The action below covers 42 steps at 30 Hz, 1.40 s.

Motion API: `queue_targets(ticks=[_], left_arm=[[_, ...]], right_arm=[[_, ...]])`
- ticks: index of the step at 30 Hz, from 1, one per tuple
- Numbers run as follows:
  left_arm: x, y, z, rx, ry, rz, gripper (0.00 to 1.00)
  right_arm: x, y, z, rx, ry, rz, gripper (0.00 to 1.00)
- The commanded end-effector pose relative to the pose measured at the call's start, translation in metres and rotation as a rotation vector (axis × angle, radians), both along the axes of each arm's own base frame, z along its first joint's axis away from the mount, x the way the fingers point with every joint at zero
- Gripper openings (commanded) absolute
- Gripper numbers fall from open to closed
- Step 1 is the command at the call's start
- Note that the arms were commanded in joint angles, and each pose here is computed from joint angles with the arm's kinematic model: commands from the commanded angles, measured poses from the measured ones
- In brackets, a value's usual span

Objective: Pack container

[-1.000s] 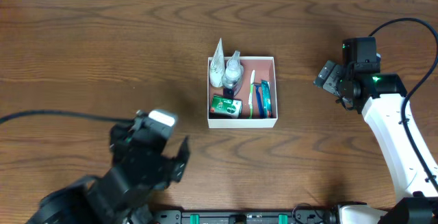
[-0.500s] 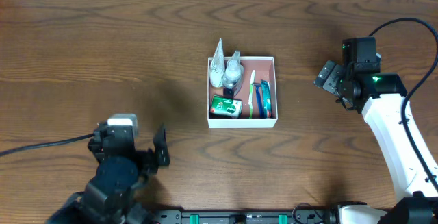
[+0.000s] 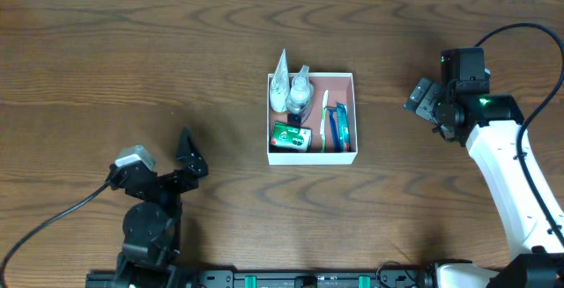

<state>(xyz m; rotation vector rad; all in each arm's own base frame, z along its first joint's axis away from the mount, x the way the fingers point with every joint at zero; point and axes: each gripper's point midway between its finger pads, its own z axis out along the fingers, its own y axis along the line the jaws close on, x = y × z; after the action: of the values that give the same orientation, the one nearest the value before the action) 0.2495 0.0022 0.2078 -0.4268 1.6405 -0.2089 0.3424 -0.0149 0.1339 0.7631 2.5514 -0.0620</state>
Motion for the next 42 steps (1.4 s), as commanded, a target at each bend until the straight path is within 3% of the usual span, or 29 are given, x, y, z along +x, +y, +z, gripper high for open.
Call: queue_targets(ticks=[1, 12, 19, 24, 42], left_arm=[[0.000, -0.003, -0.006, -0.020, -0.044, -0.048, 0.98], [-0.004, 0.031, -0.034, -0.011, -0.058, 0.075, 0.98], [-0.009, 0.040, -0.068, 0.007, 0.024, 0.110, 0.98], [-0.009, 0.036, -0.069, 0.130, 0.049, 0.073, 0.98], [-0.009, 0.036, -0.070, 0.128, 0.051, 0.070, 0.98]], right_arm=[[0.000, -0.005, -0.001, -0.004, 0.001, -0.025, 0.99], [0.000, -0.005, -0.001, -0.004, 0.001, -0.025, 0.99], [0.000, -0.005, -0.001, -0.004, 0.001, -0.025, 0.99], [0.000, -0.005, -0.001, -0.004, 0.001, -0.025, 0.99], [0.000, -0.005, -0.001, -0.004, 0.002, -0.025, 0.99]])
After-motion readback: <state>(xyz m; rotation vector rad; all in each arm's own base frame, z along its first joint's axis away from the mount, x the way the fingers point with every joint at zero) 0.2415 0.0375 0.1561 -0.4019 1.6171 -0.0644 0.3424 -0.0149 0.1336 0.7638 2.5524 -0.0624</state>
